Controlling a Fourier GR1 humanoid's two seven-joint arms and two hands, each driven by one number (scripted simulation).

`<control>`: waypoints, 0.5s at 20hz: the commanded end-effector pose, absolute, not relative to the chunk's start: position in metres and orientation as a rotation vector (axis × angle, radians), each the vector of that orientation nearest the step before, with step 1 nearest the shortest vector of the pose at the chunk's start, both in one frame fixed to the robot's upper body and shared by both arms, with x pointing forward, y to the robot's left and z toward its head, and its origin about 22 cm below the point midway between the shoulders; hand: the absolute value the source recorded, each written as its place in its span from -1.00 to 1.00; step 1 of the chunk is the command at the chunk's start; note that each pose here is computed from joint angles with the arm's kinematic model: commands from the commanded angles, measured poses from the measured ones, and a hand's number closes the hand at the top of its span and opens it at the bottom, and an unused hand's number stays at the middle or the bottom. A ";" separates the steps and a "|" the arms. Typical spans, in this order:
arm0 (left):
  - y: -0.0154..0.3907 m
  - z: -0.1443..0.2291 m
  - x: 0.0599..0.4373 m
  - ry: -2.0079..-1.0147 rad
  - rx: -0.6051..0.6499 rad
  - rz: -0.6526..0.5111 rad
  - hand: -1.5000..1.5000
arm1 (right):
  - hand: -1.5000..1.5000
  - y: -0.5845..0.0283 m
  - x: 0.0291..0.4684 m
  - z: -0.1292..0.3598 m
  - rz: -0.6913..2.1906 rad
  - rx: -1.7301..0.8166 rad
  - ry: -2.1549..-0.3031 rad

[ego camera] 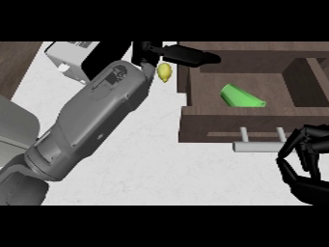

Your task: Pick up the cup, place it into the drawer and close the drawer

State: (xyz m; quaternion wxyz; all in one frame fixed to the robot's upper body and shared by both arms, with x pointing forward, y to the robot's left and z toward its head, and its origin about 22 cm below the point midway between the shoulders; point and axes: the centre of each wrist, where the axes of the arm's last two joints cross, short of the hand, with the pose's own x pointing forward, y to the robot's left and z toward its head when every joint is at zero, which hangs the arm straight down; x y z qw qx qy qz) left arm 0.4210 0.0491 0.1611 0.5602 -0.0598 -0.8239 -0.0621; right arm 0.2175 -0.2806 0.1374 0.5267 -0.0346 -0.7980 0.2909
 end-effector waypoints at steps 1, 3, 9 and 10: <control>0.094 0.168 0.419 -1.948 -0.127 -0.136 -1.00 | 1.00 -0.272 0.216 0.139 0.722 -0.181 -1.841; 0.100 0.144 0.410 -1.940 -0.135 -0.085 -1.00 | 1.00 -0.255 0.223 0.123 0.730 -0.196 -1.859; 0.141 0.142 0.391 -1.927 -0.139 -0.037 -1.00 | 1.00 -0.235 0.262 0.106 0.858 -0.341 -1.843; 0.159 0.144 0.391 -1.917 -0.159 -0.066 -1.00 | 1.00 -0.239 0.256 0.093 0.947 -0.356 -1.801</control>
